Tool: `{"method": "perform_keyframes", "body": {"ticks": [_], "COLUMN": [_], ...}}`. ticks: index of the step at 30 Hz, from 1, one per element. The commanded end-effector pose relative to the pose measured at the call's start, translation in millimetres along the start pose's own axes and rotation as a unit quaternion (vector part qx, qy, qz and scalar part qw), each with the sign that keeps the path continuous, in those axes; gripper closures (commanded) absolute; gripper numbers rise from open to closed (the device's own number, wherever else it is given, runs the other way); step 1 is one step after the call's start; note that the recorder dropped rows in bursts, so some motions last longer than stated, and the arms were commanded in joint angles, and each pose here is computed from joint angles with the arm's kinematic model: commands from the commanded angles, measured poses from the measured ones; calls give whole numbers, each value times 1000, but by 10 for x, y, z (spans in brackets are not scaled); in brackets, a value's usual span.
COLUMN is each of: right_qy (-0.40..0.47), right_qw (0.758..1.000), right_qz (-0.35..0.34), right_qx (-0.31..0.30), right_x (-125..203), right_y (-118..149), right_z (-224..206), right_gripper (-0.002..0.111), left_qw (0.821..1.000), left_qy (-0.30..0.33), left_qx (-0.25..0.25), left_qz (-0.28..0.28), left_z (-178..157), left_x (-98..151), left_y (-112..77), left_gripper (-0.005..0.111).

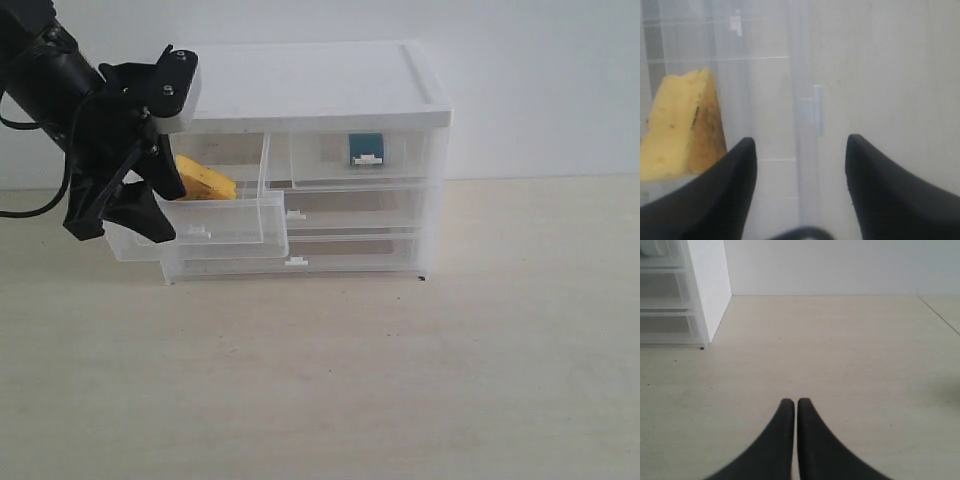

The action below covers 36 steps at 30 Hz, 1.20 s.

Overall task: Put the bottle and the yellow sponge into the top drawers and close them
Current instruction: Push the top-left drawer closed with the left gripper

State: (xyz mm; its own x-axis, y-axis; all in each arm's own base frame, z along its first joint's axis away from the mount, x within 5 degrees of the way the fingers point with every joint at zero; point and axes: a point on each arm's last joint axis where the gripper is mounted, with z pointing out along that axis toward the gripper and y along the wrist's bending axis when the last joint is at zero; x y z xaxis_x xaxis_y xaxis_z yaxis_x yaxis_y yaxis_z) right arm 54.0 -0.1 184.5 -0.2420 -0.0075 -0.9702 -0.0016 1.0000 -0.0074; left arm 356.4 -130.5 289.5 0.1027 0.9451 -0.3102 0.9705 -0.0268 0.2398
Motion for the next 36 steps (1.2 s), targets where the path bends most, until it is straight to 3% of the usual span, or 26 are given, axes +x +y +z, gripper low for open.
{"method": "perform_keyframes", "body": {"ticks": [1, 8, 21, 36], "right_qy": [-5, -5, -5, -5], "right_qw": [1000, 1000, 1000, 1000], "right_qz": [0, 0, 0, 0], "right_qx": [1, 1, 1, 1], "right_x": [4, 4, 4, 4], "right_y": [-1, -1, -1, -1], "right_z": [0, 0, 0, 0], "right_gripper": [108, 108, 108, 108], "left_qw": [1000, 999, 998, 993], "left_qy": [-4, -5, -4, -35], "left_qx": [-24, -36, -67, -114], "left_qz": [7, 6, 8, 7], "left_z": [7, 40, 26, -234], "left_x": [-40, -37, -37, -164], "left_y": [41, 74, 131, 238], "left_gripper": [66, 102, 102, 102]}}
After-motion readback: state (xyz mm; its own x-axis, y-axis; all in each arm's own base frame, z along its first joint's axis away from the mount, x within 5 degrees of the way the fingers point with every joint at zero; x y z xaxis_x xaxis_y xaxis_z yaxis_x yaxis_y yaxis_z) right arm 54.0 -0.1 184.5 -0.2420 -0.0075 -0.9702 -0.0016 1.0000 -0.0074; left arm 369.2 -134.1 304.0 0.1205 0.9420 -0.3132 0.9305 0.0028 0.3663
